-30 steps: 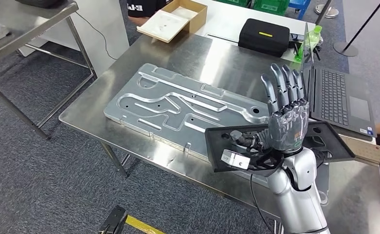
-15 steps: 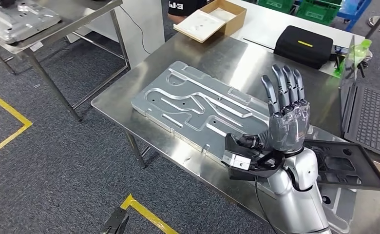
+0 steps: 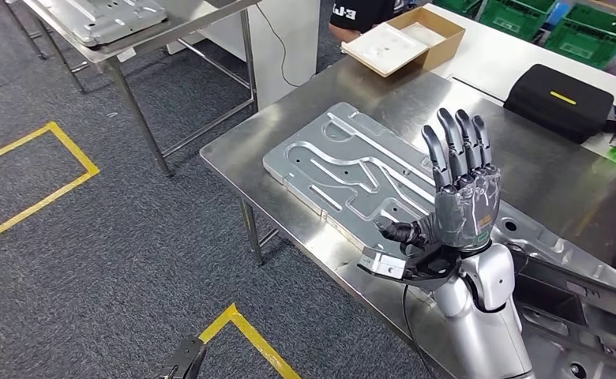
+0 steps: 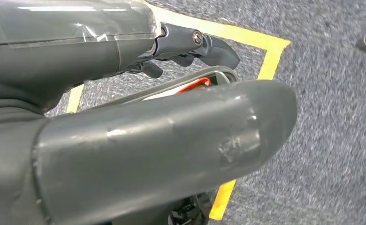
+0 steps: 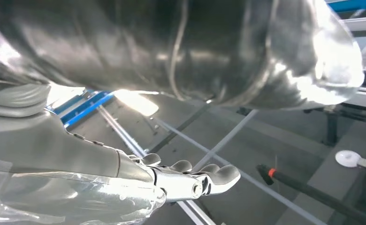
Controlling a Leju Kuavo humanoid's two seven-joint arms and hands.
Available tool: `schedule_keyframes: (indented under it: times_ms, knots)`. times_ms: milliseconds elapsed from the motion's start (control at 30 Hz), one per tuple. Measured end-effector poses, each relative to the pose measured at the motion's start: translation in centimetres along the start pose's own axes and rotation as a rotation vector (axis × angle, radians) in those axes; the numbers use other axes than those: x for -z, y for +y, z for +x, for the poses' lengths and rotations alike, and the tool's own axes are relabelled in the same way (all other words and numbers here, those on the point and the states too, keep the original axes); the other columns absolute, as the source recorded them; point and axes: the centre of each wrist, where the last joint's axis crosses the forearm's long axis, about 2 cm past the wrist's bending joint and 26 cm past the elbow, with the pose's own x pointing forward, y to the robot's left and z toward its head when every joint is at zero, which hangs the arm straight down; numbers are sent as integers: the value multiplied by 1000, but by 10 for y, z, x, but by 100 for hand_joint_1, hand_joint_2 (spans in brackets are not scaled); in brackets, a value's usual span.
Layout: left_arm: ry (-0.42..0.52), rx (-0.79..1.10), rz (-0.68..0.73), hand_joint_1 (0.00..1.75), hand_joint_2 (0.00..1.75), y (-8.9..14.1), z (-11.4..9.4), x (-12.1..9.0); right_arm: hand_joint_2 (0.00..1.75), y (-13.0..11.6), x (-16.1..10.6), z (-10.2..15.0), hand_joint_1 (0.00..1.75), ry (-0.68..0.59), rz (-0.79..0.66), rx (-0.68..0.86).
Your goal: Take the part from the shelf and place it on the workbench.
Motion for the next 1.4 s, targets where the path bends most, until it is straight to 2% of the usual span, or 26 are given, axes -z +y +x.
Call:
schedule_keyframes:
  times_ms: [1400]
  knots:
    - [-1, 3, 0, 0, 0, 1, -1, 0, 0, 1, 1, -3, 0, -11, 3, -12]
